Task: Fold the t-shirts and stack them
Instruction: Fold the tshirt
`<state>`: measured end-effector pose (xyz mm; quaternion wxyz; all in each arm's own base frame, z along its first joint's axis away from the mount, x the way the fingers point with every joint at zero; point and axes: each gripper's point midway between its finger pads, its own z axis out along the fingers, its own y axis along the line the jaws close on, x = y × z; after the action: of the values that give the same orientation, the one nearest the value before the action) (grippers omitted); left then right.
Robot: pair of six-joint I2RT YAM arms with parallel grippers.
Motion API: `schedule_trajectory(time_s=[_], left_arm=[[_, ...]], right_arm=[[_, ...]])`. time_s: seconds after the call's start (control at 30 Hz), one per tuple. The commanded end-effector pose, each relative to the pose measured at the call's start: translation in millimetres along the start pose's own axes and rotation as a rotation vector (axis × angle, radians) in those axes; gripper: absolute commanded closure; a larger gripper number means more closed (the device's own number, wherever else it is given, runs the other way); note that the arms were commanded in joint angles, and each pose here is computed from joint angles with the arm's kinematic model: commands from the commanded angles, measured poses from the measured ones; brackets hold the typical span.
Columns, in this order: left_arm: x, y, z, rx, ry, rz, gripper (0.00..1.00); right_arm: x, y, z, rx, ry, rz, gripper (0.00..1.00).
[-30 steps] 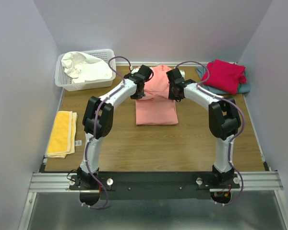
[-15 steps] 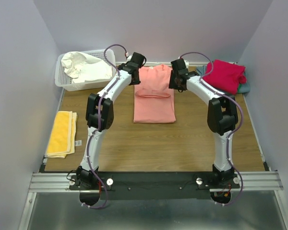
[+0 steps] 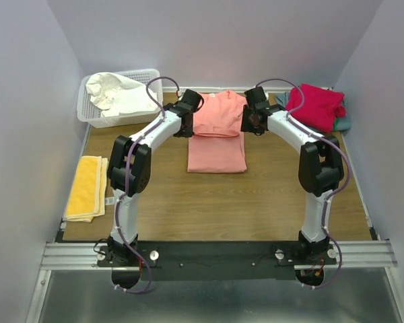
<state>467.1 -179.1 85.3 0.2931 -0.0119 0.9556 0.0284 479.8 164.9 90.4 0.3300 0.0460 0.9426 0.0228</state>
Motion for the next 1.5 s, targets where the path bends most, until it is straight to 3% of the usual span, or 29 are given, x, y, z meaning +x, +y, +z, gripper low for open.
schedule_trajectory(time_s=[0.0, 0.33, 0.6, 1.07, 1.27, 1.37, 1.4, 1.43, 1.47], left_arm=[[9.7, -26.4, -32.7, 0.128, -0.031, 0.065, 0.67], [33.6, -49.3, 3.8, 0.161, 0.069, 0.115, 0.74], [12.4, -64.2, 24.3, 0.165, 0.048, 0.138, 0.75], [-57.5, -46.3, 58.0, 0.067, -0.102, 0.012, 0.75], [-71.6, -29.3, 46.4, 0.044, -0.122, 0.0, 0.76], [-58.2, -24.6, 27.7, 0.072, -0.09, 0.04, 0.76], [-35.6, -19.7, 31.2, 0.068, -0.035, 0.057, 0.74], [-37.5, -21.4, 15.1, 0.106, -0.047, 0.057, 0.71], [-28.9, -19.5, 11.6, 0.116, -0.031, 0.071, 0.69]], right_arm=[[15.2, 22.5, -30.8, -0.085, 0.02, -0.028, 0.48], [51.2, 47.7, -6.0, -0.12, 0.114, -0.056, 0.5], [47.6, 57.0, 20.3, -0.112, 0.118, -0.045, 0.51], [-16.0, 59.8, 67.8, 0.037, -0.062, -0.032, 0.54], [-44.5, 45.5, 54.1, 0.07, -0.12, 0.003, 0.53], [-34.8, 35.8, 31.0, 0.055, -0.09, -0.03, 0.46], [-29.7, 33.6, 24.8, 0.048, -0.076, -0.042, 0.4], [-37.1, 31.1, 4.4, 0.035, -0.099, -0.054, 0.31], [-14.6, 19.9, 5.5, 0.059, -0.052, -0.073, 0.24]])
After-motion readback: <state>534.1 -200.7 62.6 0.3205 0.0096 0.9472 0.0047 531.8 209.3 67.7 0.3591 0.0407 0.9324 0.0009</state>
